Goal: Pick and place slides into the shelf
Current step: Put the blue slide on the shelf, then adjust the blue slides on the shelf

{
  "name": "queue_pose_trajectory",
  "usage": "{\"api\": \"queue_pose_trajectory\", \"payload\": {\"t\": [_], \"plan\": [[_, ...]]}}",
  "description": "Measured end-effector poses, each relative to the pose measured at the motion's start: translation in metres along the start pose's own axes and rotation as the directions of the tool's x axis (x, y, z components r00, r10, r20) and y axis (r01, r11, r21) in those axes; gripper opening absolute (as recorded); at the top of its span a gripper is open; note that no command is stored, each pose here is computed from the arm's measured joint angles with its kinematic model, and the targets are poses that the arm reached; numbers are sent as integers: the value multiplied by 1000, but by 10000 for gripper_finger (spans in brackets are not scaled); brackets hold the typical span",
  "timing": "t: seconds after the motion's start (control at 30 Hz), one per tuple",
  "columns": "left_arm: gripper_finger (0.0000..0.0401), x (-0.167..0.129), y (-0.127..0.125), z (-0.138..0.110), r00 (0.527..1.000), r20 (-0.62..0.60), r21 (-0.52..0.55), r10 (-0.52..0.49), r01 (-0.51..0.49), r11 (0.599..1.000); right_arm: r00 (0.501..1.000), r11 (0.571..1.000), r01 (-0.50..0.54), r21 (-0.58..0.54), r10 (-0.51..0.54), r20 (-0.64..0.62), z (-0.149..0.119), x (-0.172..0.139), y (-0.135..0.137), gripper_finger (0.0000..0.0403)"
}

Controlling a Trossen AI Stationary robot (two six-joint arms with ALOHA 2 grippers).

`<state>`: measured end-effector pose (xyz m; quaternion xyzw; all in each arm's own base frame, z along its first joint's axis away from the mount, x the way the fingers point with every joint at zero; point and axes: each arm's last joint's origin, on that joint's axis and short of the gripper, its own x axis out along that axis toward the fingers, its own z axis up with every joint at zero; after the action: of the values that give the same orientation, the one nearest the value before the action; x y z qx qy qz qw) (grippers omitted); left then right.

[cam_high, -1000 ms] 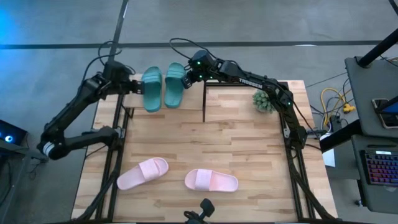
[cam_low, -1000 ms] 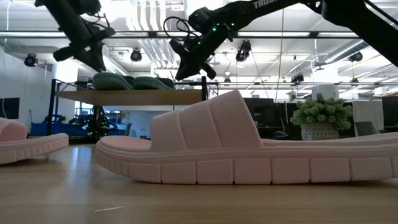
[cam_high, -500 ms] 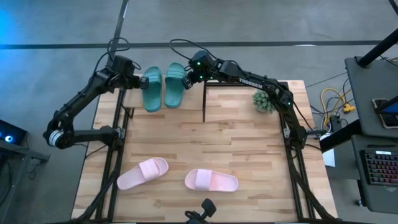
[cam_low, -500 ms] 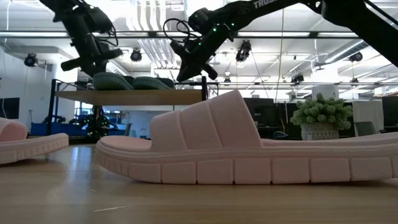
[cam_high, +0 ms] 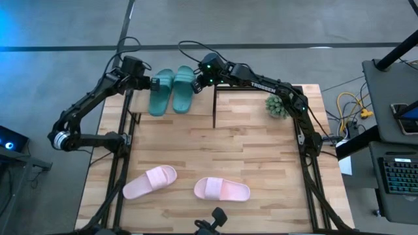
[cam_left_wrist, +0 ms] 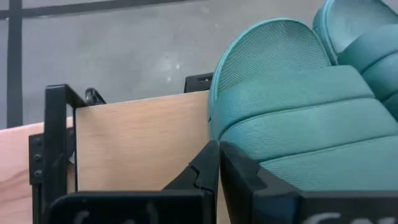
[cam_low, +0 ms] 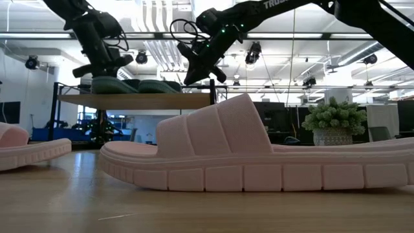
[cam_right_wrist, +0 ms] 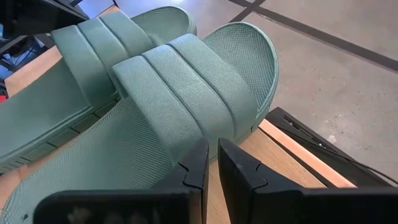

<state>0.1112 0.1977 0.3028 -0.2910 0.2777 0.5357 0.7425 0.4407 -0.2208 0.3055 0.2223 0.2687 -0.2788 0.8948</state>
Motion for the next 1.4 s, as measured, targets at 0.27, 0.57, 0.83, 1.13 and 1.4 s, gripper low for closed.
{"api": "queue_pose_trajectory", "payload": {"t": [0.27, 0.57, 0.83, 1.13, 1.4], "plan": [[0, -9, 2, -2, 1000, 10, 9, 4, -4, 1000, 999, 999, 38, 6, -38, 28, 3, 0, -5, 28], [0, -62, 9, -22, 995, 67, -28, -80, 82, 996, 999, 997, 16, 79, -19, 48, 11, 3, -24, 28], [0, -73, 9, -44, 989, 42, -67, -141, 143, 987, 998, 992, -52, 112, 47, 41, 4, 34, -31, 28], [0, -62, 8, -69, 976, -66, -106, -209, 201, 974, 996, 992, -27, 121, 16, 91, 9, 36, -33, 28], [0, -48, 5, -79, 971, -99, -107, -219, 209, 972, 996, 993, -24, 115, 15, 84, 6, 43, -36, 28]]}}
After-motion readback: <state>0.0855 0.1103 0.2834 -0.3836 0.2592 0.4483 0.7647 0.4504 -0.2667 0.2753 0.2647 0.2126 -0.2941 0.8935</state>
